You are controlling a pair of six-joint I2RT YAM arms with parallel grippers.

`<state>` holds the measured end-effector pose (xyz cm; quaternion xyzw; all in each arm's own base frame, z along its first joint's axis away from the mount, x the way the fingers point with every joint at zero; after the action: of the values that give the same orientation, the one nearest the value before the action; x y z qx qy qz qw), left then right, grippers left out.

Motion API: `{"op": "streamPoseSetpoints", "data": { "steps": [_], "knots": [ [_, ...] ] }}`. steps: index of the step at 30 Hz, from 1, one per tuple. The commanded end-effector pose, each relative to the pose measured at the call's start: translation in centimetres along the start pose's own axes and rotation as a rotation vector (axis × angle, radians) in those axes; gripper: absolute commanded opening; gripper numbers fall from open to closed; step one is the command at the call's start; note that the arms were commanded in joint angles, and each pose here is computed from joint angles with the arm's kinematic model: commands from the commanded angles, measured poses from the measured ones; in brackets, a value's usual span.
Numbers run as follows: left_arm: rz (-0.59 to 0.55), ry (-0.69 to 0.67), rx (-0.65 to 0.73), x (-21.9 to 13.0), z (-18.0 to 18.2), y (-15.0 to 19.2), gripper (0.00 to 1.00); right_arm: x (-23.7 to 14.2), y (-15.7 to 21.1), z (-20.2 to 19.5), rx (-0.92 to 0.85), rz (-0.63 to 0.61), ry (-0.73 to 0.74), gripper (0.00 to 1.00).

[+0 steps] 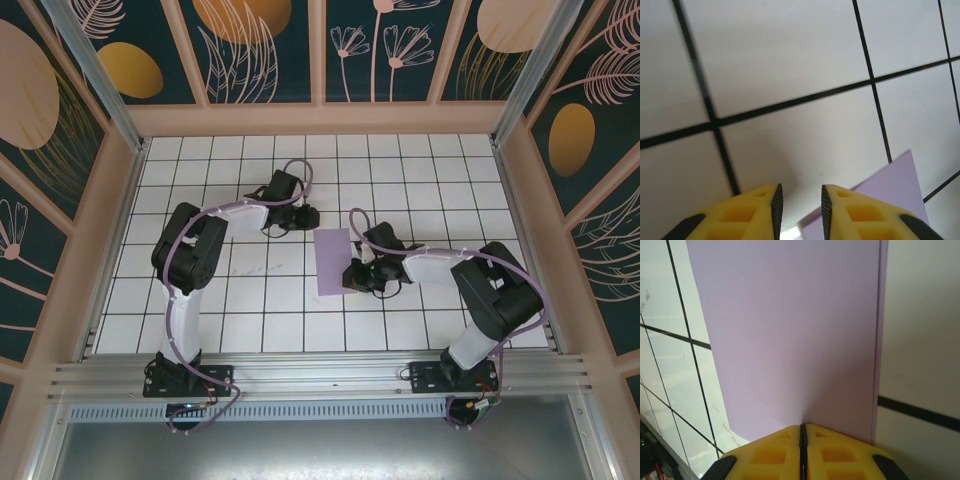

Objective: Fold a paper plane with a square sheet of paper (fold left side to right side)
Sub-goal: First fold the square sheet of paper in half at the center of the table, then hold the square sheet of paper at the center of the table.

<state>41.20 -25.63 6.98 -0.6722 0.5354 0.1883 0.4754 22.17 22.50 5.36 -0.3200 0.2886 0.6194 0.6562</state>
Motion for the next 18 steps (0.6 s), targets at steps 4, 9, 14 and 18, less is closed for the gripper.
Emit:
{"op": "streamPoseSetpoints", "data": {
  "steps": [4,9,14,18],
  "knots": [
    [-0.111,0.057,0.016,-5.9,-2.2,-1.5,0.33,-1.2,-0.2,2.9,0.015,-0.059,-0.111,0.21],
    [-0.059,0.168,-0.035,-6.5,-3.2,1.9,0.28,-3.7,-2.5,3.4,-0.037,-0.168,-0.051,0.39],
    [0.01,0.193,-0.031,-4.6,-4.4,4.2,0.26,-5.6,-4.5,1.7,-0.032,-0.258,0.01,0.5],
    [0.059,0.136,-0.039,-2.2,-4.0,5.4,0.25,-7.0,-5.4,1.1,-0.025,-0.323,0.023,0.6]
  ]
}}
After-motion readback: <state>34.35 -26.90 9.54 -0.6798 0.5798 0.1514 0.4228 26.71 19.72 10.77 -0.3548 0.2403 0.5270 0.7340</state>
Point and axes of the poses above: each hand's point on the last joint's axis, 136 mm out from that joint toward the fingers, its own x axis out along the fingers, its own z axis along the line the jaws close on, y = z × x, the point moved 5 cm from there along -x, back along the fingers, and after that the axes turned 1 degree about x, right-handed, at the moved point
